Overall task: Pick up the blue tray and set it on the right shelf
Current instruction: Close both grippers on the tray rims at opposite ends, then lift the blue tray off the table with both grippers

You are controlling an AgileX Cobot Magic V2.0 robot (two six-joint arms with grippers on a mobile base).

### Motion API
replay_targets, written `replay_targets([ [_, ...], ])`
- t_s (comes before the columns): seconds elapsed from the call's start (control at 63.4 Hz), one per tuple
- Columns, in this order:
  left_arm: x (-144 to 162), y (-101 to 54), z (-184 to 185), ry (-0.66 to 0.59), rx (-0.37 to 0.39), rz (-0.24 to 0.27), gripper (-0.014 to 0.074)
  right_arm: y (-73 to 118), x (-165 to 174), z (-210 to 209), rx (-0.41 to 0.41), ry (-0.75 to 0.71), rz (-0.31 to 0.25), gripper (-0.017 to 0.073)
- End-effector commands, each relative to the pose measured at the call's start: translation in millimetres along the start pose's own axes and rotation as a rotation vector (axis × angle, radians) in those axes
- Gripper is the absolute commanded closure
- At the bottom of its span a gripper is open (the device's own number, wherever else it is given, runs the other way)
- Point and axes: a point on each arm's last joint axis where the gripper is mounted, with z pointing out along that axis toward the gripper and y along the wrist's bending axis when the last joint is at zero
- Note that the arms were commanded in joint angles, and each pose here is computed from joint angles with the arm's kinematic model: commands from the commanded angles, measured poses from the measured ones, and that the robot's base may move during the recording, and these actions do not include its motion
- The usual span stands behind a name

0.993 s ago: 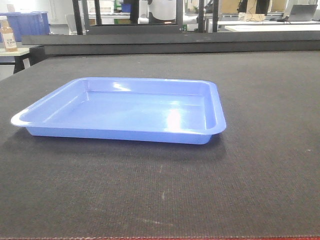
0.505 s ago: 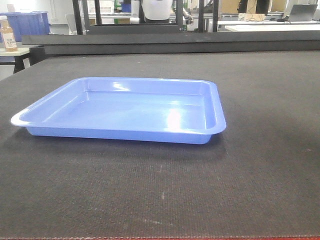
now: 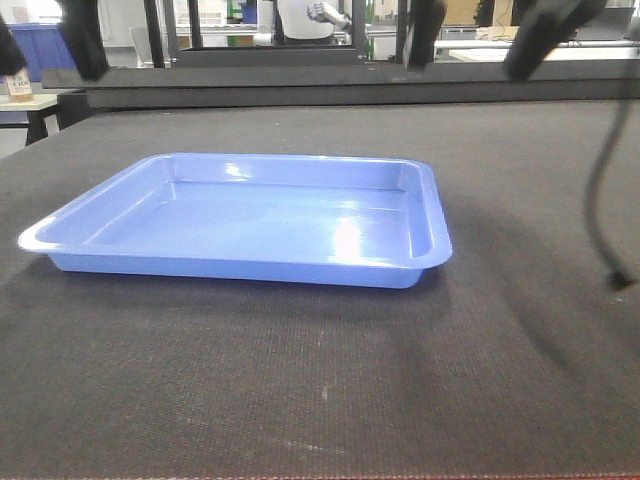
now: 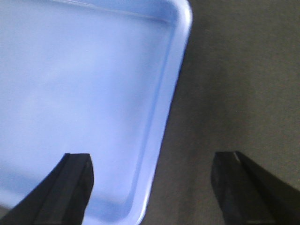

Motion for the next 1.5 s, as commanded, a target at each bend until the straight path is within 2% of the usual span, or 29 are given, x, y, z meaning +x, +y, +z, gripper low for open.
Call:
replay_targets([
  [0.0,-13,8.5,-12,-0.106,0.022,-0.057,0.0193,10.4,-12,-6,0.055,-0.083,-0.003,-0.005],
  [0.063,-15,12.0,0,-0.093,0.035,-0.083,0.0193,15.5,-13,7,0.079,-0.068,0.001,-0.005],
  [0.126,-16,13.6,13,-0.077,0.033,-0.089,0.0193,18.0,-13,18,0.081,-0.049,0.01,-0.005],
  [0.426,-16,13.6,63,0.006,0.03,-0.079,0.0193,18.0,-12,52,0.095,0.001,0.015,-0.005],
  [0.82,-16,14.4,92,0.023,0.028,-0.082,0.0193,19.3,-6,95,0.096,0.061,0.025,-0.0042],
  [0.93,-14,14.4,97,0.042,0.028,-0.082,0.0196,18.4,-4,103,0.107,0.082,0.024,0.0054],
  [1.009,-13,13.8,99,0.051,0.033,-0.087,0.023,18.4,-4,104,0.107,0.081,0.023,0.0202],
  [1.056,-13,13.8,100,0.055,0.034,-0.087,0.0278,18.7,-5,104,0.104,0.076,0.023,0.0305],
  [1.151,-13,13.7,101,0.057,0.034,-0.088,0.0447,18.8,-5,104,0.103,0.074,0.023,0.0519],
  [1.261,-13,13.6,101,0.057,0.036,-0.089,0.0657,18.8,-5,104,0.103,0.074,0.023,0.0495],
  [1.324,-12,13.3,101,0.059,0.038,-0.091,0.0622,18.9,-5,103,0.102,0.072,0.023,0.0495],
  [1.482,-11,13.1,89,0.074,0.04,-0.092,0.0639,19.4,-9,86,0.097,0.044,0.019,0.0498],
])
